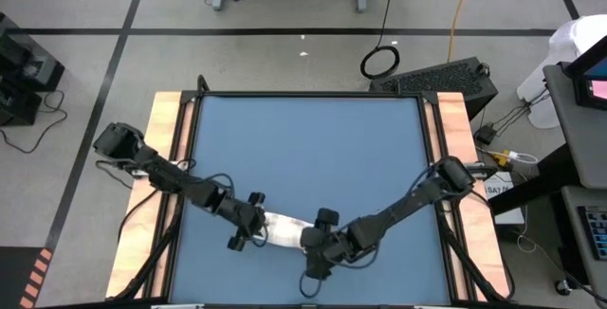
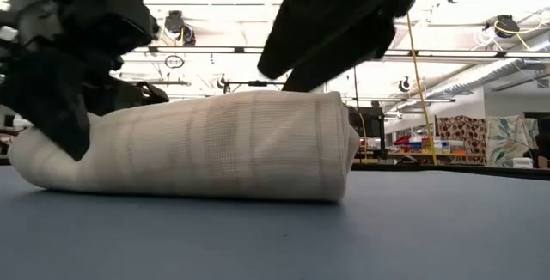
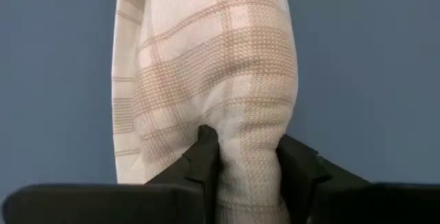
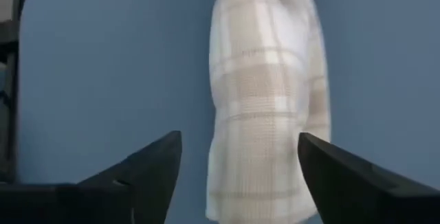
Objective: Roll towel into tight, uniform cylinder
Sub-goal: Roll the white towel
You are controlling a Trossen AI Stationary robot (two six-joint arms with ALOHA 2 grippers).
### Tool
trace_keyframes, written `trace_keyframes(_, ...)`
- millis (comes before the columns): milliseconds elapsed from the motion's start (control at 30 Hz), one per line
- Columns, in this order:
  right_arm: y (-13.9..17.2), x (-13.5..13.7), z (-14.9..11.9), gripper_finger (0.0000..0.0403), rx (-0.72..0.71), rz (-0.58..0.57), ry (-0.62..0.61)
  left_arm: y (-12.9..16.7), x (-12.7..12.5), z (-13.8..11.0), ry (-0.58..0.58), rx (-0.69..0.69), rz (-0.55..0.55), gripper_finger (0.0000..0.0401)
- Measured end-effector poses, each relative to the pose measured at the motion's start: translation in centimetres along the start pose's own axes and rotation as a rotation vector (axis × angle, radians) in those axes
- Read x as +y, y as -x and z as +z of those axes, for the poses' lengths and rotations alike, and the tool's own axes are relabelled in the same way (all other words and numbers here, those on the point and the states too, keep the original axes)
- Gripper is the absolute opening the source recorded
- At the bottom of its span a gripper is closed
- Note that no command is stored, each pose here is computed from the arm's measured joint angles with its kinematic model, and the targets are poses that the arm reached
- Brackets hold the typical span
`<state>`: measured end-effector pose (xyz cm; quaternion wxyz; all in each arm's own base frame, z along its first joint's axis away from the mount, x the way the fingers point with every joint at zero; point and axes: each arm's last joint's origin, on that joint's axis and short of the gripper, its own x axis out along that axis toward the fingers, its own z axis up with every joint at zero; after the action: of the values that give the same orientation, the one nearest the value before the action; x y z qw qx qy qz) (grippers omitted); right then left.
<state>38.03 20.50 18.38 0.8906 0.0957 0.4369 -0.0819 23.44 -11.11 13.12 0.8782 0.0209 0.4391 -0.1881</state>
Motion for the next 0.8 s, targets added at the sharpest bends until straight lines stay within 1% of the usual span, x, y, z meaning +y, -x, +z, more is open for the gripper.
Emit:
trace_keyframes(67, 0.8, 0.7, -0.4, 0.0284, -0.036, -0.036, 0.062, 0.1, 0.8, 0.2, 0.032, -0.004, -0.035, 0.0108)
trace_keyframes(167, 1.4, 2.1, -1.0, 0.0282, -0.123, -0.060, 0.130, 0.2, 1.8, 0.3, 0.072, -0.007, -0.090, 0.0111)
trace_keyframes(333, 0.9, 3.9, -1.8, 0.0249, -0.298, -0.138, 0.118, 0.4, 3.3, 0.5, 0.131, -0.009, -0.157, 0.0112)
trace_keyframes(367, 0.6, 4.1, -1.7, 0.0241, -0.328, -0.134, 0.110, 0.4, 3.6, 0.5, 0.141, -0.010, -0.176, 0.0112)
trace_keyframes(467, -0.4, 4.7, -1.3, 0.0207, -0.391, -0.099, 0.122, 0.6, 4.3, 0.5, 0.171, -0.009, -0.238, 0.0112)
trace_keyframes(533, -1.2, 4.7, -0.9, 0.0179, -0.423, -0.085, 0.125, 0.7, 4.7, 0.5, 0.184, -0.011, -0.240, 0.0113)
trace_keyframes(667, -2.5, 3.3, 0.4, 0.0115, -0.442, -0.123, 0.118, 0.7, 4.8, 0.5, 0.184, -0.017, -0.235, 0.0123)
trace_keyframes(733, -3.2, 2.3, 0.7, 0.0080, -0.445, -0.145, 0.108, 0.7, 4.8, 0.5, 0.183, -0.018, -0.234, 0.0136)
trace_keyframes(800, -4.0, 1.3, 0.6, 0.0044, -0.476, -0.138, 0.072, 0.7, 4.8, 0.5, 0.183, -0.019, -0.230, 0.0153)
